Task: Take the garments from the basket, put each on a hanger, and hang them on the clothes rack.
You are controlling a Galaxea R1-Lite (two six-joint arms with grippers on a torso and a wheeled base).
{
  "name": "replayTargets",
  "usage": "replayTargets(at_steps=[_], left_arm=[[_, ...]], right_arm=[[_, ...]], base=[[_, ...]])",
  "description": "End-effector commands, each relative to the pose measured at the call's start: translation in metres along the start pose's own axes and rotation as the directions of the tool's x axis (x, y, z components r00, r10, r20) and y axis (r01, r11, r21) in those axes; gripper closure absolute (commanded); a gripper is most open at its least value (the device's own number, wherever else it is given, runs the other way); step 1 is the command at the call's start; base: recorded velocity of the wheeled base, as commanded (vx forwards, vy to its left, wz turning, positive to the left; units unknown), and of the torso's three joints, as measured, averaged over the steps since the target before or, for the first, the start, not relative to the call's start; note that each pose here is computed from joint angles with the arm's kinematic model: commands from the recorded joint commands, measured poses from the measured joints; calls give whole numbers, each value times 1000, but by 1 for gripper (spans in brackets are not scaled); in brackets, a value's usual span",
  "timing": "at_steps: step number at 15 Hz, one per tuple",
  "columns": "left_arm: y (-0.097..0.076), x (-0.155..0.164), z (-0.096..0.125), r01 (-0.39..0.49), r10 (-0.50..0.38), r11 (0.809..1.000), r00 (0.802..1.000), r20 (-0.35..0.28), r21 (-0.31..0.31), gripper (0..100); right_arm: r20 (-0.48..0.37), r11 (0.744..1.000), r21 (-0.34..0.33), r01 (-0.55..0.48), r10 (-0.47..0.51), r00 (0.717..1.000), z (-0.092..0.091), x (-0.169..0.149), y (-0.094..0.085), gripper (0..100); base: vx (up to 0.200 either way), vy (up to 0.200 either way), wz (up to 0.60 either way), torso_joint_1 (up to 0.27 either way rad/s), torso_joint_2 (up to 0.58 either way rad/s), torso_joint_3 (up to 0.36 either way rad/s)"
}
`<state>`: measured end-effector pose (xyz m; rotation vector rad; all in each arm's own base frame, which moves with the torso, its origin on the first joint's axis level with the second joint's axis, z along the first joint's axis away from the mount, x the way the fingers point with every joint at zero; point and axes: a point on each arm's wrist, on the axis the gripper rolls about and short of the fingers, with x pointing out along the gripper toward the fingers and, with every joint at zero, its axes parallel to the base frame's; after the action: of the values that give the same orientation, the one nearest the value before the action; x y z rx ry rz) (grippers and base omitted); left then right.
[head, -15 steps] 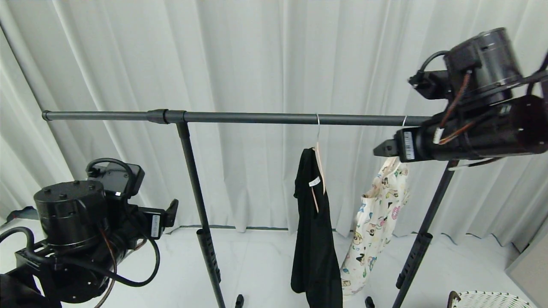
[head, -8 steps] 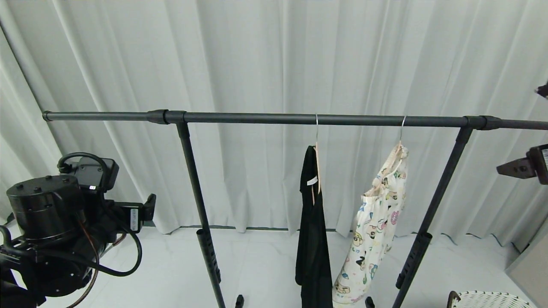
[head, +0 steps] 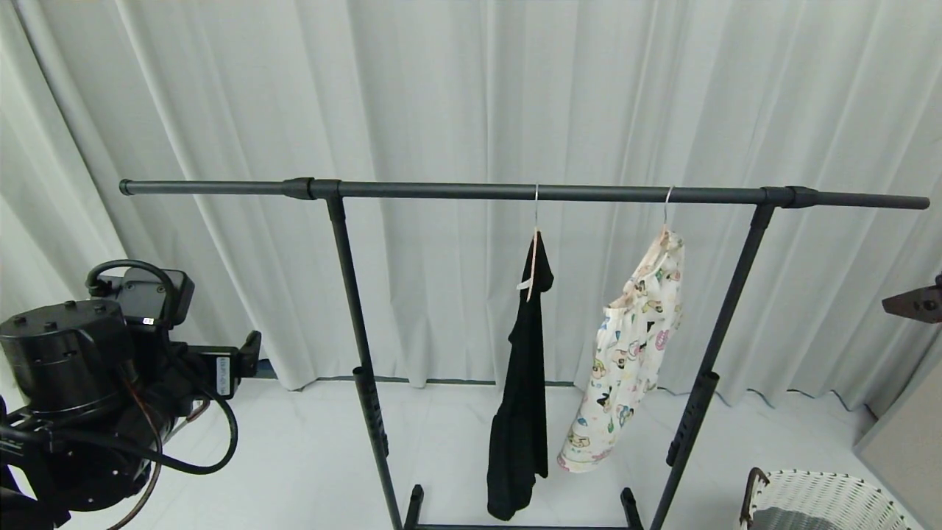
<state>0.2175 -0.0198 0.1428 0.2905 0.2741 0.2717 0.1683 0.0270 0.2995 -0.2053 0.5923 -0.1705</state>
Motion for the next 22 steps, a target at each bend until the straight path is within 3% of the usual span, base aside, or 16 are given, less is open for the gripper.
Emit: replayTargets(at_steps=[1, 12, 16, 22], left_arm=[[0, 0, 0, -1, 1, 1000, 1000, 0, -1, 0], [1, -2, -2, -2, 2, 1000, 1000, -3, -9, 0], [1, -2, -2, -3, 3, 1000, 1000, -3, -9, 0], [8, -4, -1, -28, 28, 999, 1000, 3, -20, 0]], right_arm=[[-5, 1000, -3, 0, 0, 1000, 0, 2, 1, 0], [-9, 1000, 4, 7, -7, 1000, -2, 1, -1, 0], [3, 1000, 7, 6, -6, 1000, -3, -4, -3, 0], [10, 1000, 7, 9, -9, 1000, -11, -11, -6, 0]], base=[[-200, 0, 0, 2, 2, 2], [-200, 0, 0, 1, 2, 4], [0, 0, 0, -24, 48, 30], [0, 0, 0, -209, 480, 264]])
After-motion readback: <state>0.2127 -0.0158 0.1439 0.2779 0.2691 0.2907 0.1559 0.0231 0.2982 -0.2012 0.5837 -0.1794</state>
